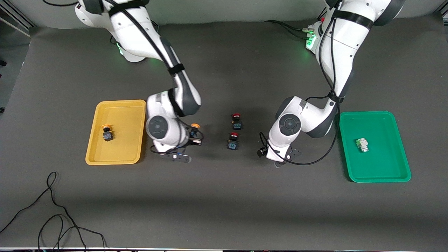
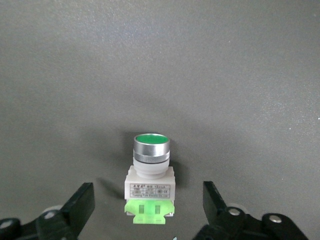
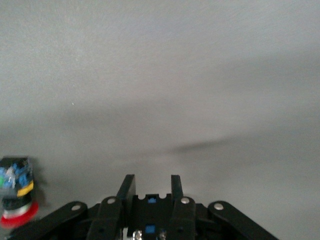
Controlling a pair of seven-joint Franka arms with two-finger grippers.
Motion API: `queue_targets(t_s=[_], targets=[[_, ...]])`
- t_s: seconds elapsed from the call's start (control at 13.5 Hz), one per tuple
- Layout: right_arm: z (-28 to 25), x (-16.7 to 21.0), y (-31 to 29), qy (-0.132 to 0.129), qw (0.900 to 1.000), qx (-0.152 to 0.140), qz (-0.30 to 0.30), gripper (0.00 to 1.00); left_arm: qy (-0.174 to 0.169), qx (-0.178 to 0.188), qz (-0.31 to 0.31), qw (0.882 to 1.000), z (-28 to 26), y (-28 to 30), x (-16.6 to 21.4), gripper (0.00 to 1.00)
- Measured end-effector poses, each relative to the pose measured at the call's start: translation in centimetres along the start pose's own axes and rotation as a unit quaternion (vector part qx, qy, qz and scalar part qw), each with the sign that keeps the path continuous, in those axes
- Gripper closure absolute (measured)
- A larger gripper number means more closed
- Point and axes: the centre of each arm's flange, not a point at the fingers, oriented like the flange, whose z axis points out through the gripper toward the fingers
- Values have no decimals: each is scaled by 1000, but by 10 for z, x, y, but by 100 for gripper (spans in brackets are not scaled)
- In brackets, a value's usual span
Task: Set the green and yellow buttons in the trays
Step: 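Grasp another black button with the right gripper while the left grasps a green button, then place the black button in the yellow tray while the left places the green button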
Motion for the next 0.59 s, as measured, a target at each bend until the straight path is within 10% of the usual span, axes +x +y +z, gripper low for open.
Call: queue_targets(t_s=[0.3, 0.59], targets=[[-89, 23, 100, -45, 997, 0, -66, 67, 4, 2, 5, 1000, 0, 0, 0, 58], [-103, 38, 178, -60, 990, -39, -118, 67, 11, -4, 7, 1000, -17, 5, 3, 59]])
